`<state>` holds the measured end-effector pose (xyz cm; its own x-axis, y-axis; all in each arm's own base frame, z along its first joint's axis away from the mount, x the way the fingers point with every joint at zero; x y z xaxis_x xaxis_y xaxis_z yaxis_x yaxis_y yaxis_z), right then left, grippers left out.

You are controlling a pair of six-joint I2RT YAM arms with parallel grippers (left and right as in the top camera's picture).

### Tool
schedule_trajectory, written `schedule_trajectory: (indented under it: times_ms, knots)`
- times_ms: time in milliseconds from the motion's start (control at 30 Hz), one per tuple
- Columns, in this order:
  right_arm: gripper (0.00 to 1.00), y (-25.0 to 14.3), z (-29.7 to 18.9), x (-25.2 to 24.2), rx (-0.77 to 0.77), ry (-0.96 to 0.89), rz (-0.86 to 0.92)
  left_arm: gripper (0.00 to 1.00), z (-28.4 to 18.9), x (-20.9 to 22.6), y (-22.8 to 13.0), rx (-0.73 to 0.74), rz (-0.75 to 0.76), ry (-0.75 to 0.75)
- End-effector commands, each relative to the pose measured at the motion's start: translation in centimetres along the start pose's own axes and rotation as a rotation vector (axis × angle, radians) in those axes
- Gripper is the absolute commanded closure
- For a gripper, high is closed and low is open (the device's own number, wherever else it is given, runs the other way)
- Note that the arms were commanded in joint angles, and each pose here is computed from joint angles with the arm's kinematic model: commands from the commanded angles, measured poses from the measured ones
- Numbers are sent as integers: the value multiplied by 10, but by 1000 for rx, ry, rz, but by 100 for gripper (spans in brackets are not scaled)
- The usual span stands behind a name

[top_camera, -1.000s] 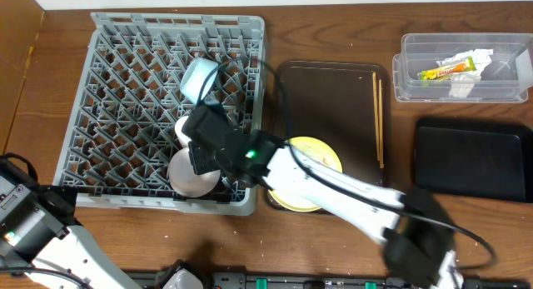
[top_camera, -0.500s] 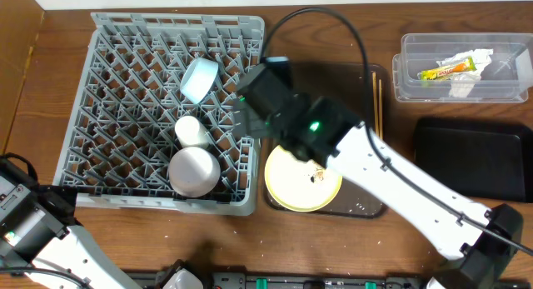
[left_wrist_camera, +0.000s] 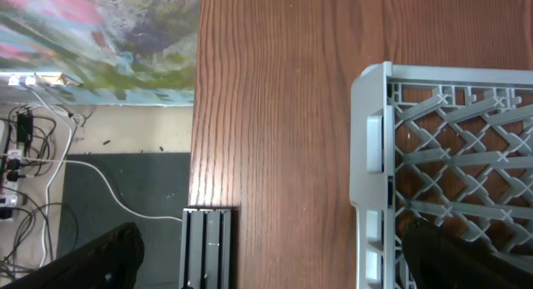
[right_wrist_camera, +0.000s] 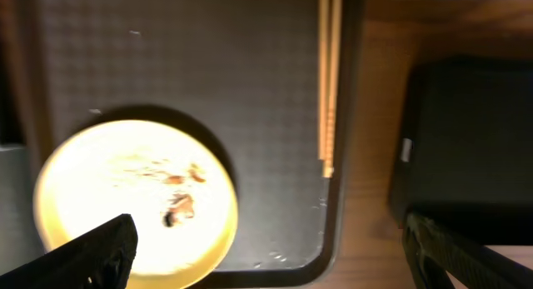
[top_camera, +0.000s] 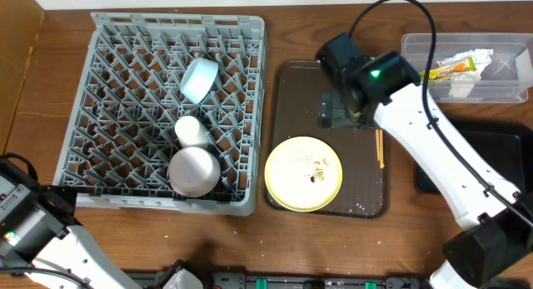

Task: Sort waste into correct bins and load items into the dishwasher
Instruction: 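Move the right gripper to the chopsticks on the tray and grasp one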

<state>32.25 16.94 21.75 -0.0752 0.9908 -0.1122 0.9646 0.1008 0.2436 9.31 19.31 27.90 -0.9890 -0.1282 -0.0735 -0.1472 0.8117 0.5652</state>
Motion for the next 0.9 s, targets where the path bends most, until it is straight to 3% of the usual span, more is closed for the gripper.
schedule_trajectory:
  times_ms: [0,67,133,300,567,867]
  knots:
    - [1,1,21,-19,19,-42,-11,0,-4,2,5,-20,-19,3]
    - [9,5,40,-24,2,-36,24,0,-4,2,5,-20,-19,3]
    - [37,12,66,-28,-28,-1,71,0,-4,2,5,-20,-19,3]
    - [52,21,101,-46,-92,8,152,0,-4,2,5,-20,-19,3]
    - [52,45,124,-51,-201,105,86,0,-4,2,5,-20,-19,3]
    - [51,40,173,-51,-130,36,80,0,-4,2,5,-20,-19,2]
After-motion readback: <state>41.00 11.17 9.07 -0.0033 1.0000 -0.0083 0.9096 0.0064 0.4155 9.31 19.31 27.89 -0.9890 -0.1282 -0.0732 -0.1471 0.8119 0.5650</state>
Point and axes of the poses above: each gripper's point midway between its finger pads, its own z axis out along the fingers, its own x axis along the line the jaws close on, y = z × x, the point moved 4 cm from there along -z, back along the fingers, and after that the axes turned 8 degrees about -z, right-handed, at the moved point
